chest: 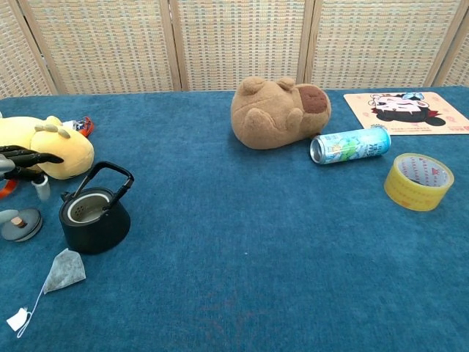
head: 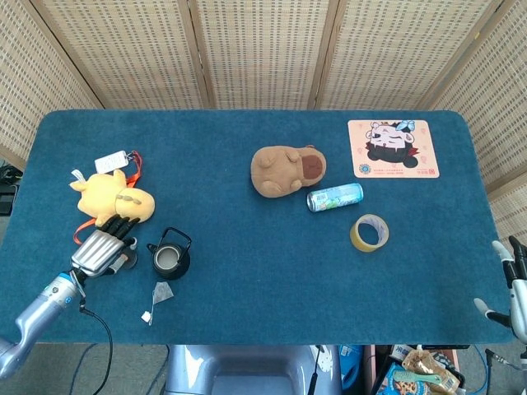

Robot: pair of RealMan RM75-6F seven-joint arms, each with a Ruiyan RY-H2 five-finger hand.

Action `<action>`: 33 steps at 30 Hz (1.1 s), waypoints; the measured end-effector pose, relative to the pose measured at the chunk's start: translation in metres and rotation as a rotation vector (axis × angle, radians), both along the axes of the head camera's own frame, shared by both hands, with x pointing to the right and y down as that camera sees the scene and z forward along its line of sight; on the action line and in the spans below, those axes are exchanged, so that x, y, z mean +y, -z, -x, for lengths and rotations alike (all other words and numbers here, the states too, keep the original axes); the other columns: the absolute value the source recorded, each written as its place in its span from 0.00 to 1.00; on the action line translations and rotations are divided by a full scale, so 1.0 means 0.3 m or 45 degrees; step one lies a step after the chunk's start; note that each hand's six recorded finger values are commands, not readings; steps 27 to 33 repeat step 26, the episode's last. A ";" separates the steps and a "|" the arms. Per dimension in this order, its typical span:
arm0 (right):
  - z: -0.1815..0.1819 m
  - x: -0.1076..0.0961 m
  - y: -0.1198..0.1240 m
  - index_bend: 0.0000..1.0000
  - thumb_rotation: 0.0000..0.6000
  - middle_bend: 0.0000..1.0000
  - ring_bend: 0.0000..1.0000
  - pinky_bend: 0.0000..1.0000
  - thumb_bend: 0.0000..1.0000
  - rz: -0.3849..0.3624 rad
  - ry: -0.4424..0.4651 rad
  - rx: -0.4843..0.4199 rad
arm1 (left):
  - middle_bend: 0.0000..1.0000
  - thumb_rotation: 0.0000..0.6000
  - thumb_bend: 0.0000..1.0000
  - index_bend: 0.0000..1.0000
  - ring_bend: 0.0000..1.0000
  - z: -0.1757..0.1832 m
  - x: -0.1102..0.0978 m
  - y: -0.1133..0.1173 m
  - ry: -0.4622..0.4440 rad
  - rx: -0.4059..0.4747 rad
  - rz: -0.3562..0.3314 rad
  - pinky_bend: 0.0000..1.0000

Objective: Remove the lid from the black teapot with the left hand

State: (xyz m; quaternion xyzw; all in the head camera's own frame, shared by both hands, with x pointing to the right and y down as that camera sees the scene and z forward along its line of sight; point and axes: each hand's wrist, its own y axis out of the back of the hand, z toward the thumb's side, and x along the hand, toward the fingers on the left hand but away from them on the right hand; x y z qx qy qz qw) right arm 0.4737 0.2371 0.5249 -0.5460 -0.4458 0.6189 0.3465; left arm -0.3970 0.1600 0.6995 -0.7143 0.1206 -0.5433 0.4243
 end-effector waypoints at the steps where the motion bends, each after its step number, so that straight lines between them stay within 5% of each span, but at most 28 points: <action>1: 0.001 0.000 0.000 0.00 1.00 0.00 0.00 0.00 0.00 0.000 0.001 -0.001 | 0.00 1.00 0.31 0.00 0.00 -0.003 -0.002 0.007 0.004 0.011 -0.006 0.00; 8: 0.007 0.003 0.005 0.00 1.00 0.00 0.00 0.00 0.00 -0.002 0.009 -0.012 | 0.00 1.00 0.27 0.00 0.00 -0.022 -0.035 0.147 0.062 0.160 -0.114 0.00; 13: 0.013 0.006 0.009 0.00 1.00 0.00 0.00 0.00 0.00 -0.004 0.016 -0.019 | 0.00 1.00 0.18 0.00 0.00 0.003 -0.052 0.312 0.177 0.269 -0.287 0.00; 19: 0.016 0.009 0.016 0.00 1.00 0.00 0.00 0.00 0.00 -0.014 0.024 -0.017 | 0.00 1.00 0.18 0.00 0.00 0.074 -0.003 0.437 0.393 0.199 -0.445 0.00; 25: 0.018 0.013 0.021 0.00 1.00 0.00 0.00 0.00 0.00 -0.020 0.030 -0.016 | 0.00 1.00 0.18 0.00 0.00 0.156 0.114 0.490 0.621 0.109 -0.449 0.00; 33: 0.018 0.014 0.020 0.00 1.00 0.00 0.00 0.00 0.00 -0.018 0.031 -0.017 | 0.00 1.00 0.18 0.00 0.00 0.162 0.124 0.487 0.638 0.110 -0.440 0.00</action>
